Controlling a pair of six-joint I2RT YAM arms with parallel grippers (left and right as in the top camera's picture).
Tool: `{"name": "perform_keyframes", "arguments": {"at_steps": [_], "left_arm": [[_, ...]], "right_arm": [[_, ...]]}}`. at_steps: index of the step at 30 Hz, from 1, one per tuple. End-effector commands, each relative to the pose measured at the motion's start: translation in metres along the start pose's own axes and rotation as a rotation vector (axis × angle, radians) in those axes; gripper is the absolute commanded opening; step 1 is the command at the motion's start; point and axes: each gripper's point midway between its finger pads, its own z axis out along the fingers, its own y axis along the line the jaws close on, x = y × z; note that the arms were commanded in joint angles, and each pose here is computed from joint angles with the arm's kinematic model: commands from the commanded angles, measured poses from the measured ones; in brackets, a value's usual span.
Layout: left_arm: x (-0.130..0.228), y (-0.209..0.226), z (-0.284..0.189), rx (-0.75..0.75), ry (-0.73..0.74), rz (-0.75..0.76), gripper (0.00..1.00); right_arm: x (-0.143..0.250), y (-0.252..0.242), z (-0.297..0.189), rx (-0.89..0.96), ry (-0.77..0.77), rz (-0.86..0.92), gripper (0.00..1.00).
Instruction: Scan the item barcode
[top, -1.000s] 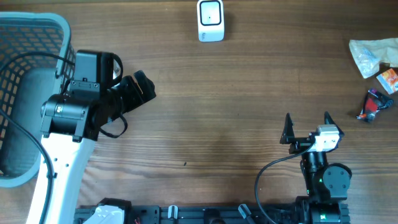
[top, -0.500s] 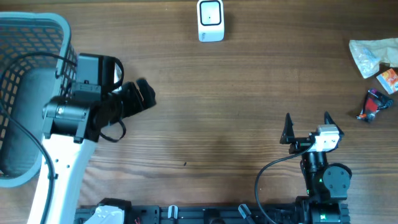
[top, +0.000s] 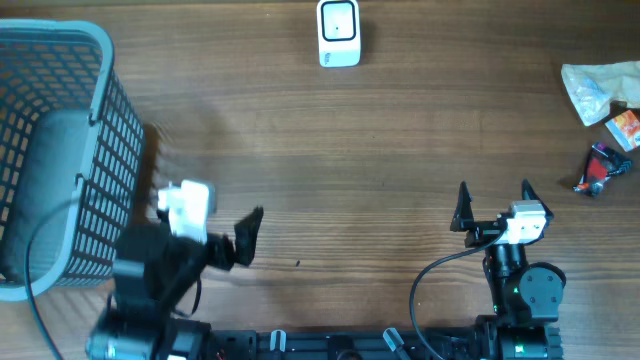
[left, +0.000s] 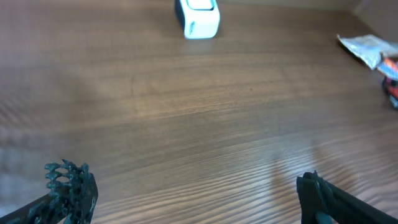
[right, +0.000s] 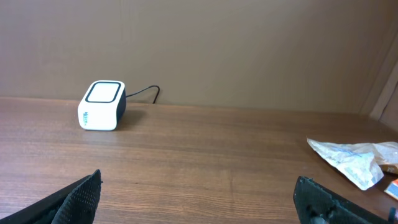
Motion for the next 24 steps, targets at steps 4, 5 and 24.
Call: {"name": "perform_keyframes", "arguments": {"at_steps": [4, 5, 24], "left_arm": [[0.015, 0.008, -0.015, -0.037, -0.147, 0.139, 1.0], [0.017, 0.01, -0.015, -0.044, -0.155, 0.137, 1.0], [-0.01, 0.052, 0.007, -0.149, -0.582, 0.072, 1.0]], "right_arm": [[-0.002, 0.002, -0.001, -0.011, -0.012, 0.012, 1.0], [-0.002, 0.002, -0.001, -0.011, -0.012, 0.012, 1.0], [-0.002, 0.002, -0.001, -0.011, -0.012, 0.012, 1.0]]}}
